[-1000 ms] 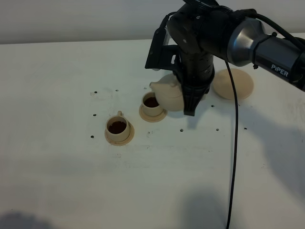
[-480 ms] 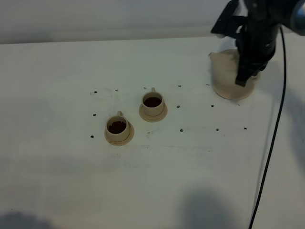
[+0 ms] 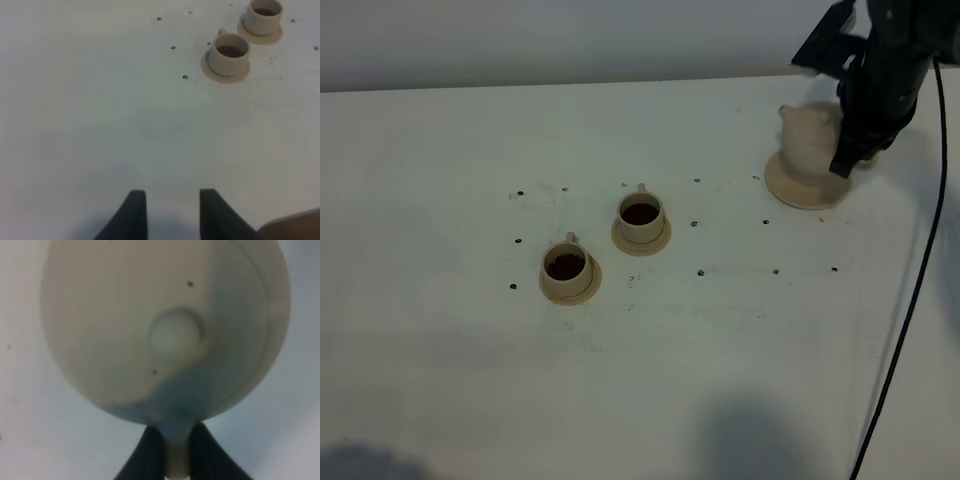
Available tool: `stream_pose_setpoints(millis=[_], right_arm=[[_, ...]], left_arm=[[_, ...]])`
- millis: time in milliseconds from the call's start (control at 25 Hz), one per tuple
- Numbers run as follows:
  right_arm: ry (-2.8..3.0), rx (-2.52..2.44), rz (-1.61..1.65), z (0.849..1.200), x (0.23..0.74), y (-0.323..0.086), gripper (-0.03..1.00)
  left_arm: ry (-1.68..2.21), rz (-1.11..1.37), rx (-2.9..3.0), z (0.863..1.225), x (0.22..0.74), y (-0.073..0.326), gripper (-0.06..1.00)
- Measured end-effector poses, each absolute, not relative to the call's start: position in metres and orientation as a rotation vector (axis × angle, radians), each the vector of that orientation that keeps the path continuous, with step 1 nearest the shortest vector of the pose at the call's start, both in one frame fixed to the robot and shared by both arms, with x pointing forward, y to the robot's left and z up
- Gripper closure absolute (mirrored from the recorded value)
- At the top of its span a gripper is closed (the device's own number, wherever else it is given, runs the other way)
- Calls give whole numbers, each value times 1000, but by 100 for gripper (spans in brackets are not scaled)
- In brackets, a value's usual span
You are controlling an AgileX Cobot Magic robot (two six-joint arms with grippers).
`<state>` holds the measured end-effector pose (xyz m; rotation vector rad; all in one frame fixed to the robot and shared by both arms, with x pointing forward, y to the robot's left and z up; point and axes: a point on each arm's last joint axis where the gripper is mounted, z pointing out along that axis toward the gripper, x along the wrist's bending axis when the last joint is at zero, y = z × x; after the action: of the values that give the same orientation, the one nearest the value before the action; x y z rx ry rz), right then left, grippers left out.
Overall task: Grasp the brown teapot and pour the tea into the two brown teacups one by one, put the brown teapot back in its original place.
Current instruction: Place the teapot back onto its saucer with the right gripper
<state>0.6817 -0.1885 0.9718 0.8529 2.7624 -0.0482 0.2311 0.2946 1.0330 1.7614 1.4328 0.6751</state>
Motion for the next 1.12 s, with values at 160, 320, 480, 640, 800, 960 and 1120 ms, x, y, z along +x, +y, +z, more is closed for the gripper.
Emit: stream_pose_setpoints(millis=[160, 320, 480, 640, 800, 960, 1120], right_arm=[[2791, 866, -42, 952, 686, -186, 86], [2795, 874, -21, 946, 687, -184, 86], [2795, 872, -19, 943, 688, -183, 86], [2794, 866, -28, 943, 688, -184, 86], [2787, 851, -51, 943, 689, -185, 86], [2785, 847, -58, 943, 689, -186, 86], [2785, 847, -58, 943, 689, -186, 85]], left_arm=[[1433, 675, 1761, 1033, 231, 295, 70], [1433, 675, 1761, 1033, 231, 295, 70], [1433, 675, 1761, 1033, 231, 295, 70], [1433, 675, 1761, 1033, 231, 295, 70], [1433, 675, 1761, 1033, 231, 295, 70], [1433, 675, 1761, 1033, 231, 295, 70], [1433, 675, 1761, 1033, 231, 295, 70]])
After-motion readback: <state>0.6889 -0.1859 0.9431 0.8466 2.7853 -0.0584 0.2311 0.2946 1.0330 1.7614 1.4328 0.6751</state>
